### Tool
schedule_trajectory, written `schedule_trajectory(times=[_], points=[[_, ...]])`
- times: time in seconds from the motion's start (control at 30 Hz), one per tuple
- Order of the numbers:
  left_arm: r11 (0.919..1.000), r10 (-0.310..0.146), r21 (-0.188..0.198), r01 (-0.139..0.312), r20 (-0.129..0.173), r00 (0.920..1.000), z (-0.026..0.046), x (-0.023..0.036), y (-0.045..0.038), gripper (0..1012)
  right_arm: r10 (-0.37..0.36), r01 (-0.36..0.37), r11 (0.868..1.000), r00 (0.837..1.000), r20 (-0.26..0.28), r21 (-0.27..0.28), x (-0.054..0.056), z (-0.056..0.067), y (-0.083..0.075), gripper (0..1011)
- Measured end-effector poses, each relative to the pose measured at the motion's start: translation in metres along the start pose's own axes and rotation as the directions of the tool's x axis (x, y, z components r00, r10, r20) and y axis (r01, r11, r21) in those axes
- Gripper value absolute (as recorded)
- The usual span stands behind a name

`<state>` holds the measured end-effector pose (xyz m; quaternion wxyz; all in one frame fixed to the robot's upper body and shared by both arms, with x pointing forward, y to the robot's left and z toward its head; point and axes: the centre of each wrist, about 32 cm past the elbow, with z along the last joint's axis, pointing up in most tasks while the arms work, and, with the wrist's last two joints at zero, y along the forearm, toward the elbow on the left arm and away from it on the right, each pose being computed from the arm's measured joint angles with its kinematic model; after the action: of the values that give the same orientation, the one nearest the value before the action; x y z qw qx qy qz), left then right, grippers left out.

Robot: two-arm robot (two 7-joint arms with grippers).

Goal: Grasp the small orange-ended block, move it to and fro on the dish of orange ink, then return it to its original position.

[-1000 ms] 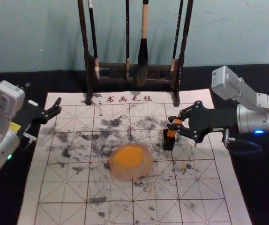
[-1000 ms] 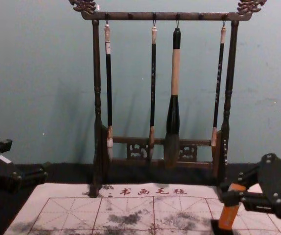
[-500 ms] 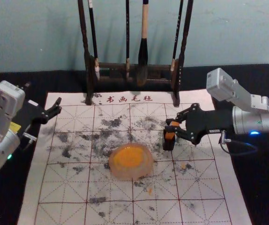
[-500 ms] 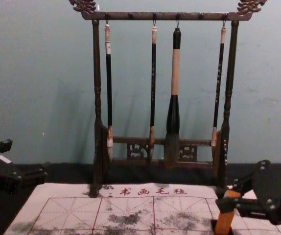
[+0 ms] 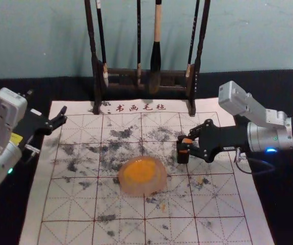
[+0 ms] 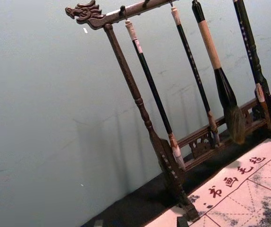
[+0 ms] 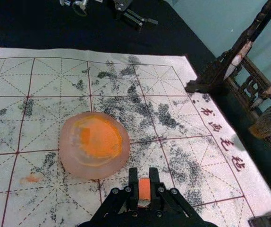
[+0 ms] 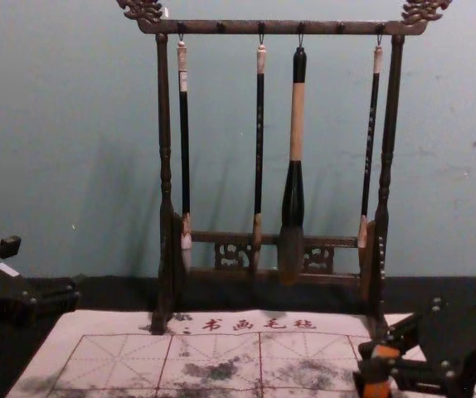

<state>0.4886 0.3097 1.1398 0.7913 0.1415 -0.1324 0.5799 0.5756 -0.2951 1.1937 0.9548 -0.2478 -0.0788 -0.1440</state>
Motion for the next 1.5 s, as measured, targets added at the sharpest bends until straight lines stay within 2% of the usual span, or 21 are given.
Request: schedule_trajectory(times=[0.7, 0.8, 0.97, 1.03, 1.07, 1.17, 1.23, 1.3, 1.37, 1.5], points=[[1.0000, 0.000, 0.000, 0.000, 0.000, 1.0000, 0.0000, 0.0000, 0.0000, 1001, -0.016, 0.016, 1.000, 1.000, 0.000, -0.008, 0.0000, -0.0033, 0.0033, 146], [1.0000, 0.000, 0.000, 0.000, 0.000, 1.0000, 0.0000, 0.0000, 0.0000, 1001, -0.015, 0.015, 1.000, 1.000, -0.001, -0.008, 0.0000, -0.0033, 0.0032, 197], [1.0000, 0.000, 0.000, 0.000, 0.000, 1.0000, 0.0000, 0.0000, 0.0000, 1001, -0.015, 0.015, 1.000, 1.000, -0.001, -0.008, 0.0000, -0.0032, 0.0030, 372], [1.0000, 0.000, 0.000, 0.000, 0.000, 1.0000, 0.0000, 0.0000, 0.0000, 1001, -0.014, 0.014, 1.000, 1.000, -0.001, -0.007, 0.0000, -0.0031, 0.0029, 411], [1.0000, 0.000, 0.000, 0.000, 0.000, 1.0000, 0.0000, 0.0000, 0.0000, 1001, -0.014, 0.014, 1.000, 1.000, -0.002, -0.007, 0.0000, -0.0031, 0.0029, 474], [1.0000, 0.000, 0.000, 0.000, 0.000, 1.0000, 0.0000, 0.0000, 0.0000, 1001, -0.014, 0.014, 1.000, 1.000, -0.002, -0.007, 0.0000, -0.0031, 0.0028, 575], [1.0000, 0.000, 0.000, 0.000, 0.000, 1.0000, 0.0000, 0.0000, 0.0000, 1001, -0.014, 0.014, 1.000, 1.000, -0.002, -0.007, 0.0000, -0.0031, 0.0028, 638], [1.0000, 0.000, 0.000, 0.000, 0.000, 1.0000, 0.0000, 0.0000, 0.0000, 1001, -0.013, 0.013, 1.000, 1.000, -0.002, -0.007, 0.0000, -0.0031, 0.0028, 652], [1.0000, 0.000, 0.000, 0.000, 0.000, 1.0000, 0.0000, 0.0000, 0.0000, 1001, -0.013, 0.013, 1.000, 1.000, -0.002, -0.007, 0.0001, -0.0031, 0.0028, 758], [1.0000, 0.000, 0.000, 0.000, 0.000, 1.0000, 0.0000, 0.0000, 0.0000, 1001, -0.013, 0.013, 1.000, 1.000, -0.003, -0.007, 0.0001, -0.0031, 0.0028, 867]])
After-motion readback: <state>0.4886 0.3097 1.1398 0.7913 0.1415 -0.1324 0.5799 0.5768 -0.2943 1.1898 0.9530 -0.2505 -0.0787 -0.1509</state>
